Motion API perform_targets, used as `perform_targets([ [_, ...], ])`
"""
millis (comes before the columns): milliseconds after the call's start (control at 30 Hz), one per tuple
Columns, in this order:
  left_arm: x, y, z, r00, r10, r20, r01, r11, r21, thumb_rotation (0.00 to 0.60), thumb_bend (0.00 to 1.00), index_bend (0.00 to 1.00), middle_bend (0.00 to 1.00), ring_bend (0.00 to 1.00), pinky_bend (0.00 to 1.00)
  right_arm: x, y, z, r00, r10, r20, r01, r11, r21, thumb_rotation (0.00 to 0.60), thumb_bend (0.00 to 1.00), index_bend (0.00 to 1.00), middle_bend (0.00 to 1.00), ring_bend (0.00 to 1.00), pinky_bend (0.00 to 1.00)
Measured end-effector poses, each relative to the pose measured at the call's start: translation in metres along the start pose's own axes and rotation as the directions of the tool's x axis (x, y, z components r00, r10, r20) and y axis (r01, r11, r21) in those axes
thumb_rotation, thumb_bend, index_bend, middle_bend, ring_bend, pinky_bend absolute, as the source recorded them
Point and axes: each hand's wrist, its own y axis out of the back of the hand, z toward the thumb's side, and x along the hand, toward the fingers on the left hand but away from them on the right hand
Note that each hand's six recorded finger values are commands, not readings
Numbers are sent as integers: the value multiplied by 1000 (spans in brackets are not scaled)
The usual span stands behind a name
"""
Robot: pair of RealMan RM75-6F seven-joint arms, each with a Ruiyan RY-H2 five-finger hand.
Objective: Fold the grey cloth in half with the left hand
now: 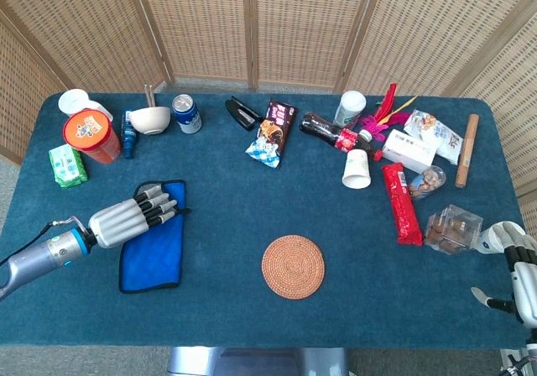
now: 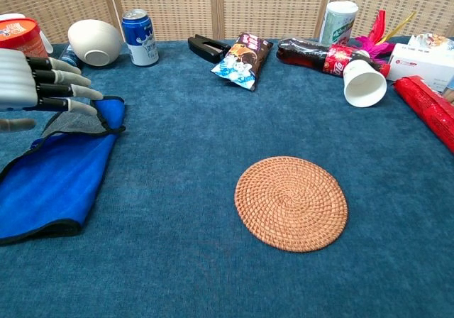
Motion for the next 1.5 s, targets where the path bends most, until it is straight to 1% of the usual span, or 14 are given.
perform_targets([
  [167,12,-6,-2,999,8,37,-9,1000,26,600,578,97,0,0,128,-1,2,-3,1000,-3,9,3,1000,-5,600,0,23,0,0,0],
  [333,14,-11,-7,999,0,54,-3,999,52,600,577,107,0,0,136,-2,1,-3,1000,1,11,-1,1000,-2,600,0,23,0,0,0],
  [567,20,-17,-12,1000,-17,21,17,999,28,600,578,115,0,0,150,-2,-1,-3,1000,6,13,-6,1000,1,600,0,23,0,0,0],
  [733,26,-18,-11,999,-33,-10,33,999,-12,600,579,137,0,0,149,-2,-1,-3,1000,7,13,-7,1000,1,600,0,23,0,0,0],
  [933,36,-15,-5,998,-61,-30,60,997,-38,600,578,141,0,0,146,-2,-2,-2,1000,13,9,-13,1000,0,600,0,24,0,0,0],
  [1167,48,-4,4,997,-75,-36,74,996,-45,600,577,141,0,0,148,-2,-1,-3,1000,11,11,-11,1000,-6,600,0,23,0,0,0],
  [1500,59,4,0,993,-97,-65,95,995,-41,600,577,163,0,0,147,-2,-1,-3,1000,14,11,-14,1000,-7,600,0,25,0,0,0],
])
